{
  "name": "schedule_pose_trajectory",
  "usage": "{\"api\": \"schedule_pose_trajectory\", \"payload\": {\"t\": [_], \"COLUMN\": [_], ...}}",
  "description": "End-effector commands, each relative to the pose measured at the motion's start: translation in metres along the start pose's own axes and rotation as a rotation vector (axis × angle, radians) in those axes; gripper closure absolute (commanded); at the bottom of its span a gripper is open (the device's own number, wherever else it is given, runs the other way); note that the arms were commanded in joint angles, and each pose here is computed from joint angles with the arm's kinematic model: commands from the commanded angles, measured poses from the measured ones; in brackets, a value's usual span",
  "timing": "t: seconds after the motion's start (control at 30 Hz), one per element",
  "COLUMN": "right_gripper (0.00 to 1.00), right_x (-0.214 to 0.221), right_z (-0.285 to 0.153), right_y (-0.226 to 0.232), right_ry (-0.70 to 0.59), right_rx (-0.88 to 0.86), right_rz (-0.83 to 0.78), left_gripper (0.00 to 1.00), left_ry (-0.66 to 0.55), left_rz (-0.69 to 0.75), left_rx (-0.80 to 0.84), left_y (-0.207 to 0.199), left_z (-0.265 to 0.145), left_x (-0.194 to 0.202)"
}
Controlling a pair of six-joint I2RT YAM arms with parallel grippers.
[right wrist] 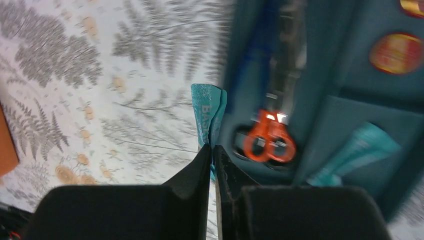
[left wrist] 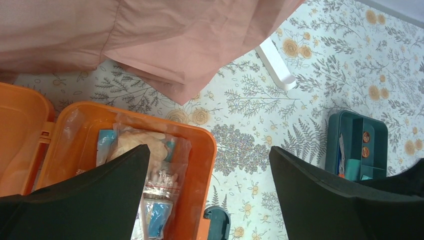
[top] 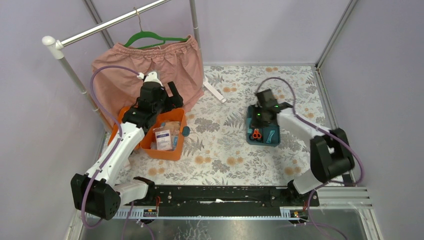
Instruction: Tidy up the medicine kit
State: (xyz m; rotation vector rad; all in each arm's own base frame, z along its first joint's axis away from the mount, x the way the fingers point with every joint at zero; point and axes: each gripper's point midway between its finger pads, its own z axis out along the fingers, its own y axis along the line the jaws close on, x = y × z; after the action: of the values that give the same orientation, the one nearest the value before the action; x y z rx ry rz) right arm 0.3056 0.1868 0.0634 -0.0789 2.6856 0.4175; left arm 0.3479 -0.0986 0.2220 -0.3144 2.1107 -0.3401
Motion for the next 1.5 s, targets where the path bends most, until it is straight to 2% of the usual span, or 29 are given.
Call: {"api": "schedule_pose_trajectory", "payload": {"t": [0.0, 0.17, 0.47, 0.73, 0.87, 0.97, 1.1, 1.3, 1.47], "right_gripper": [0.88, 0.89, 0.9, 0.86, 0.72, 0.69, 0.68, 0.65, 0.65], "right_x": [0.005, 0.011, 0.026, 0.034, 0.032, 0.025, 0.012, 0.0, -0.01], "right_z": [-0.032, -0.047, -0.037, -0.026, -0.026, -0.032, -0.042, -0.039, -0.04], "right_y": [-0.052, -0.09, -0.125, -0.115, -0.116, -0.118, -0.117, -0.088, -0.08], "right_ry": [-0.05, -0.077, -0.058, 0.008, -0.001, -0.035, -0.074, -0.078, -0.092], "right_rx": [0.08, 0.185, 0.33, 0.267, 0.273, 0.294, 0.297, 0.134, 0.101], "right_rz": [0.158, 0.252, 0.268, 0.255, 0.255, 0.251, 0.234, 0.205, 0.189], "left_gripper": [0.02, 0.02, 0.02, 0.01, 0.01, 0.02, 0.02, 0.02, 0.02], "left_ry": [-0.014, -0.003, -0.006, -0.001, 0.0, -0.001, -0.003, 0.007, 0.042], "left_rz": [-0.021, -0.024, -0.028, -0.03, -0.031, -0.031, -0.035, -0.029, -0.04], "left_rx": [0.027, 0.035, 0.039, 0.043, 0.041, 0.042, 0.038, 0.058, 0.028], "left_y": [-0.005, -0.006, -0.006, -0.006, -0.006, -0.006, -0.005, -0.008, -0.005], "left_z": [0.005, 0.007, 0.006, 0.007, 0.007, 0.007, 0.007, 0.009, 0.002], "left_x": [-0.006, -0.004, -0.005, -0.004, -0.004, -0.004, -0.005, -0.005, 0.001]}}
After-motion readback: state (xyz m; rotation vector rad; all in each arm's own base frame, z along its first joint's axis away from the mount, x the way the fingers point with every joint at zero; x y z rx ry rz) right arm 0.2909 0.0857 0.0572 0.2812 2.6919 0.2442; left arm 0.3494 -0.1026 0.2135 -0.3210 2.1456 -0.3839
